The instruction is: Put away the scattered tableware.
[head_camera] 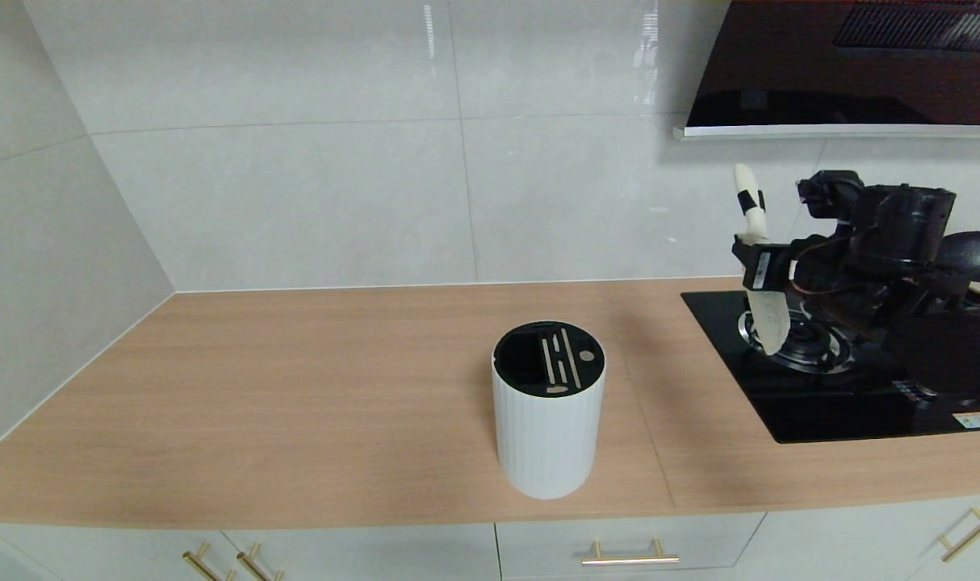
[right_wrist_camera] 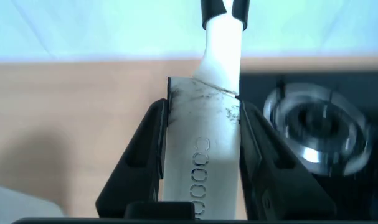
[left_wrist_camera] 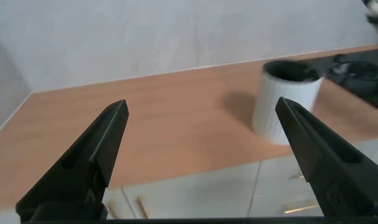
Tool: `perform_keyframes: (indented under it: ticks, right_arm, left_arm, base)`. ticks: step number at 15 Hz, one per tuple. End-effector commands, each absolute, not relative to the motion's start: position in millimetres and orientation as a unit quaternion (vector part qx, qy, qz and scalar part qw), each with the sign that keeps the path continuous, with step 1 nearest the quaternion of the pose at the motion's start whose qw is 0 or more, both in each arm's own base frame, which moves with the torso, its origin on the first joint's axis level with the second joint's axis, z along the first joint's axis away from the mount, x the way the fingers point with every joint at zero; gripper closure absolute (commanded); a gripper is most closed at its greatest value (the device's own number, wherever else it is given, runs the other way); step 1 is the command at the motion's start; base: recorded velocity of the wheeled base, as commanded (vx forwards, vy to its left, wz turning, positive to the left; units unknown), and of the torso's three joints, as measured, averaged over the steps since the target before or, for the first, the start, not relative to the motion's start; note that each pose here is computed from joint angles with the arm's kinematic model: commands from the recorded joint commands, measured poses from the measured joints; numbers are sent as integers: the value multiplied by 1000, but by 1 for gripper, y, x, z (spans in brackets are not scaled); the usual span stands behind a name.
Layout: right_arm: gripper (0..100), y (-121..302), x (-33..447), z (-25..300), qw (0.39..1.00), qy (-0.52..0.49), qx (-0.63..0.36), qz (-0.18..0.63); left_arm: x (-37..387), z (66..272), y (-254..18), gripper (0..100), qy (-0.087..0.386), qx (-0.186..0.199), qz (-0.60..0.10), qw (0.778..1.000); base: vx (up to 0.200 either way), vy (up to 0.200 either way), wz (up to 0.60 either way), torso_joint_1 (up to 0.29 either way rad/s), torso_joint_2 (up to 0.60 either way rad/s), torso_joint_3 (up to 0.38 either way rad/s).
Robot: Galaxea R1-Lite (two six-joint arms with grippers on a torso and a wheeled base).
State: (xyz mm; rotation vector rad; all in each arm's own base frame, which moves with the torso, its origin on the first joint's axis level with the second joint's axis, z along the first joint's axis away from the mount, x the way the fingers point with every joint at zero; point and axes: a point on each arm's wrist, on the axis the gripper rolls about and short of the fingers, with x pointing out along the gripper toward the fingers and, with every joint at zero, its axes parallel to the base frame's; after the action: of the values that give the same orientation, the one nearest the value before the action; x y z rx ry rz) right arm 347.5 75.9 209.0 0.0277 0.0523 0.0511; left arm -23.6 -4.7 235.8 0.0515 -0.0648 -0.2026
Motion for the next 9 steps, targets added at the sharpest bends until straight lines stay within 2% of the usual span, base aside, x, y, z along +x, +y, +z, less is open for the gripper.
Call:
perform_keyframes:
  ticks: [1, 3, 5, 6, 7, 9]
  right_arm:
    - [100, 94, 315, 245, 998, -20, 26, 58]
    - [100, 107, 294, 251, 996, -27, 28, 82]
    - [100, 124, 274, 254, 992, -30, 30, 118]
    - [100, 142, 257, 255, 986, -29, 31, 159]
    - [100, 148, 251, 255, 985, -27, 32, 169]
    - [100, 171, 226, 254, 978, -23, 33, 202]
  left_arm:
    - [79, 311, -6, 0, 46, 4, -128, 991]
    - [115, 308, -15, 0, 74, -30, -157, 984]
    - [136, 284, -25, 0, 127, -27, -172, 976]
    - [144, 269, -34, 0, 129, -20, -198, 971]
    - [147, 266, -39, 0, 123, -21, -212, 969]
    - [155, 263, -72, 0, 97, -76, -301, 946]
  base:
    - [0, 0, 0, 0, 0, 0]
    - [0, 0, 0, 0, 0, 0]
    - [0, 0, 0, 0, 0, 0]
    - [0, 0, 0, 0, 0, 0]
    - [0, 0, 0, 0, 0, 0]
    - [0, 0, 0, 0, 0, 0]
